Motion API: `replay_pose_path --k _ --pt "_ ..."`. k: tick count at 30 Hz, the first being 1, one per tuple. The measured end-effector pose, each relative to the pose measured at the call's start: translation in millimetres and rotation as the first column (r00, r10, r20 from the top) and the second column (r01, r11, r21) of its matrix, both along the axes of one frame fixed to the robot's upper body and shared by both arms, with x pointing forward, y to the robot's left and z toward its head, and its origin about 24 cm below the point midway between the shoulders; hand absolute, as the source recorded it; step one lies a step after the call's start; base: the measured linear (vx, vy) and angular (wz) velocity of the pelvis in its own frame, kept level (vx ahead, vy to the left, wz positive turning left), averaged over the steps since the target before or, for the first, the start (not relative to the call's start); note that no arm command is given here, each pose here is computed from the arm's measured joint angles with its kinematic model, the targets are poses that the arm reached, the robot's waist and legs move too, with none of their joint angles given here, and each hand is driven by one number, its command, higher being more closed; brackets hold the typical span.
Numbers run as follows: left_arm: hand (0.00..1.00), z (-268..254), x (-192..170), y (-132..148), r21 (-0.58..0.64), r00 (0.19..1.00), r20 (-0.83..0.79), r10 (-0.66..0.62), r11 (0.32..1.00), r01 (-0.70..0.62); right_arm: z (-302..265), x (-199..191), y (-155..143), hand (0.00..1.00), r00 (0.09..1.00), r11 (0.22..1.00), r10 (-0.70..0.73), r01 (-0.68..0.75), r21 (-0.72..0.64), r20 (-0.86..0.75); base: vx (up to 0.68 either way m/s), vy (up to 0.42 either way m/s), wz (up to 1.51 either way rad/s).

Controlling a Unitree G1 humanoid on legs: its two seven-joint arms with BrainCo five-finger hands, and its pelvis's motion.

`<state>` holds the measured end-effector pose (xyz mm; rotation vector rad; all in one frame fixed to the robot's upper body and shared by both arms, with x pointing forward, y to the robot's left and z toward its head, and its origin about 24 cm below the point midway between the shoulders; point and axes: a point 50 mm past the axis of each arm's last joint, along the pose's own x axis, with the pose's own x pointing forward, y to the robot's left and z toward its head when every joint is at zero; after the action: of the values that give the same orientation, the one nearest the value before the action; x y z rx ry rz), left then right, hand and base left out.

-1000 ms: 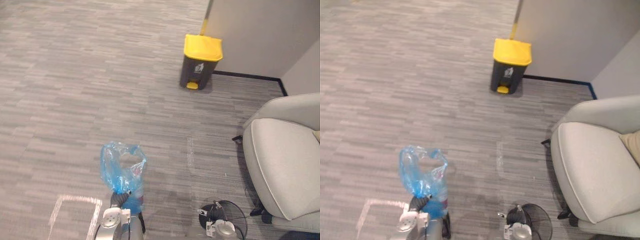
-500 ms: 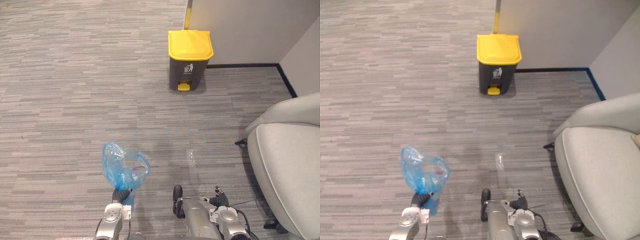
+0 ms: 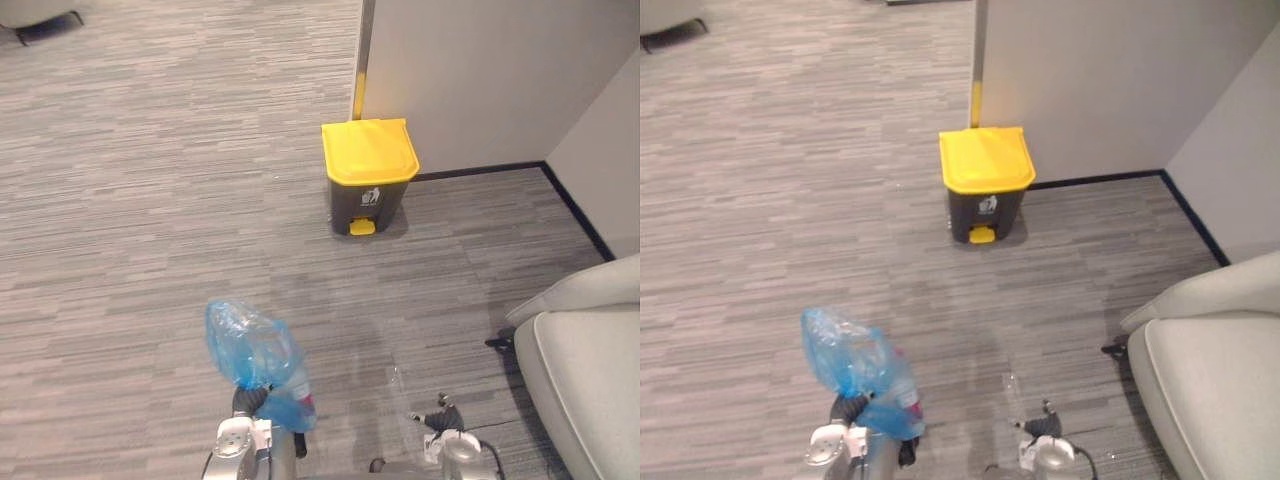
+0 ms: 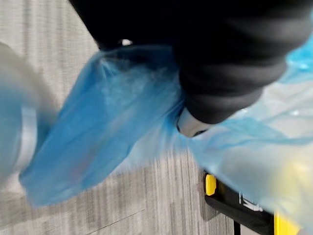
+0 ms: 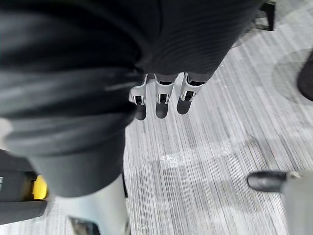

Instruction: Gather rubbish on tea table into small bin, then transfer packed bag to large trash can.

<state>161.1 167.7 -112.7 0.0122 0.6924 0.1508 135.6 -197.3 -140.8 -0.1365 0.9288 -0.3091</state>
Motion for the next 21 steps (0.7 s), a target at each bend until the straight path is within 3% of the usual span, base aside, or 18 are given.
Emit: replay_pose_path --k 6,12,15,21 --pt "1.0 -1 -4 12 0.056 0.999 -0.022 -0.044 0.997 0.045 3 9 9 0.0 0.998 0.998 0.066 -0.066 0.001 0.025 0.44 0.125 -0.07" --pt "1.0 -1 2 22 0.09 0.999 -0.022 -0.035 0.995 0.037 3 12 9 0.0 0.997 0.997 0.075 -0.075 0.003 0.032 0.46 -0.145 0.28" --pt "1.0 -5 0 11 0.061 0.999 -0.043 -0.033 0.998 0.036 8 20 -5 0.0 0.996 0.996 0.077 -0.076 -0.04 0.05 0.4 -0.21 0.12" --pt "1.0 -5 -3 -6 -0.008 0.999 -0.027 -0.041 0.999 0.04 4 6 -1 0.0 0.999 0.999 0.037 -0.037 -0.012 0.029 0.34 -0.164 0.04"
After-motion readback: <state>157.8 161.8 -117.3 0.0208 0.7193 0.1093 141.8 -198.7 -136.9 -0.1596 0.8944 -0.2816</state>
